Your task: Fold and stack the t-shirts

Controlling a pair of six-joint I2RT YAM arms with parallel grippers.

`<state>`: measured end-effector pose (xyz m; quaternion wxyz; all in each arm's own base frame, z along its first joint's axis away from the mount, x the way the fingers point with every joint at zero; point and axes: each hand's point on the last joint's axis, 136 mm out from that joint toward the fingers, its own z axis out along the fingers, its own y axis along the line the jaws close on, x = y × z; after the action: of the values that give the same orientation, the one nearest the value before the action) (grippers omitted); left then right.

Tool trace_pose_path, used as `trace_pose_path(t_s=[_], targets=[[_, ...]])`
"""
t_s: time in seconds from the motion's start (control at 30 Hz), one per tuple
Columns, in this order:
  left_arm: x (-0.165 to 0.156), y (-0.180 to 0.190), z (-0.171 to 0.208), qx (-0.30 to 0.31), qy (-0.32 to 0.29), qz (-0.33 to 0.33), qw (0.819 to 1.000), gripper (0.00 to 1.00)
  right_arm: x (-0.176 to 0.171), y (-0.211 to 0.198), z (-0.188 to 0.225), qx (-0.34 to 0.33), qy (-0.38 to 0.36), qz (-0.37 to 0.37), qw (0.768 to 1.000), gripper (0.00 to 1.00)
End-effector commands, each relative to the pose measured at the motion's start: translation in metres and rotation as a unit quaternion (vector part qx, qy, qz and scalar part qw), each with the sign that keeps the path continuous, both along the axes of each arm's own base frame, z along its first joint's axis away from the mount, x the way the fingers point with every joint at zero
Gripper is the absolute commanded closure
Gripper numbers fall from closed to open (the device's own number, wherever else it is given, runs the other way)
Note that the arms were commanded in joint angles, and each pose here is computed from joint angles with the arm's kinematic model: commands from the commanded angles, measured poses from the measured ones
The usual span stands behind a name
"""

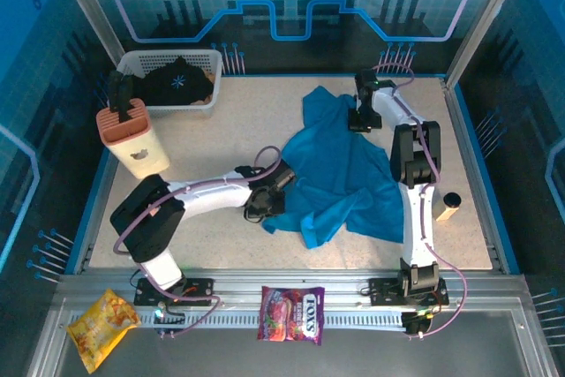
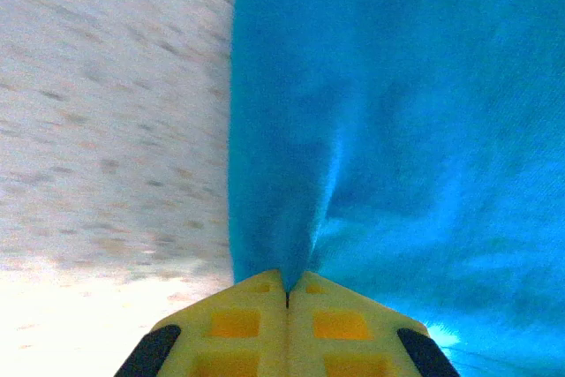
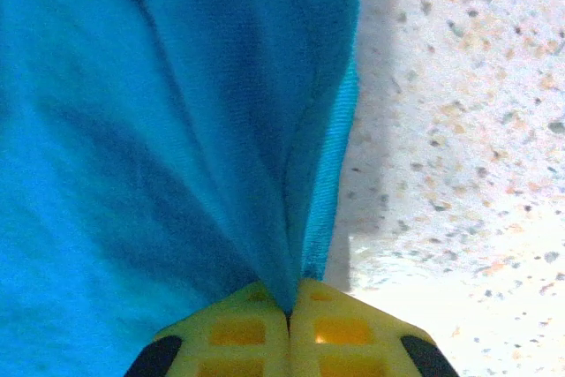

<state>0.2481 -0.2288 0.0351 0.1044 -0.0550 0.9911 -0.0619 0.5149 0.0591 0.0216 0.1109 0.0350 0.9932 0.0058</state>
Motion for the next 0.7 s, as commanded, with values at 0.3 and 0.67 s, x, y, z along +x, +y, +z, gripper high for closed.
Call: trace_pose_path(t_s=[0.3, 0.67], targets=[[0.163, 0.089, 0.139, 0.17, -0.207, 0.015, 0.963, 1.0, -0.085, -0.085, 0.047, -0.042, -0.004, -0.113, 0.993, 1.0], [0.317, 0.07, 0.17, 0.219, -0.291, -0.022, 0.931, 0.7, -0.098, -0.122, 0.048, -0.081, -0.016, -0.164, 0.983, 1.0]])
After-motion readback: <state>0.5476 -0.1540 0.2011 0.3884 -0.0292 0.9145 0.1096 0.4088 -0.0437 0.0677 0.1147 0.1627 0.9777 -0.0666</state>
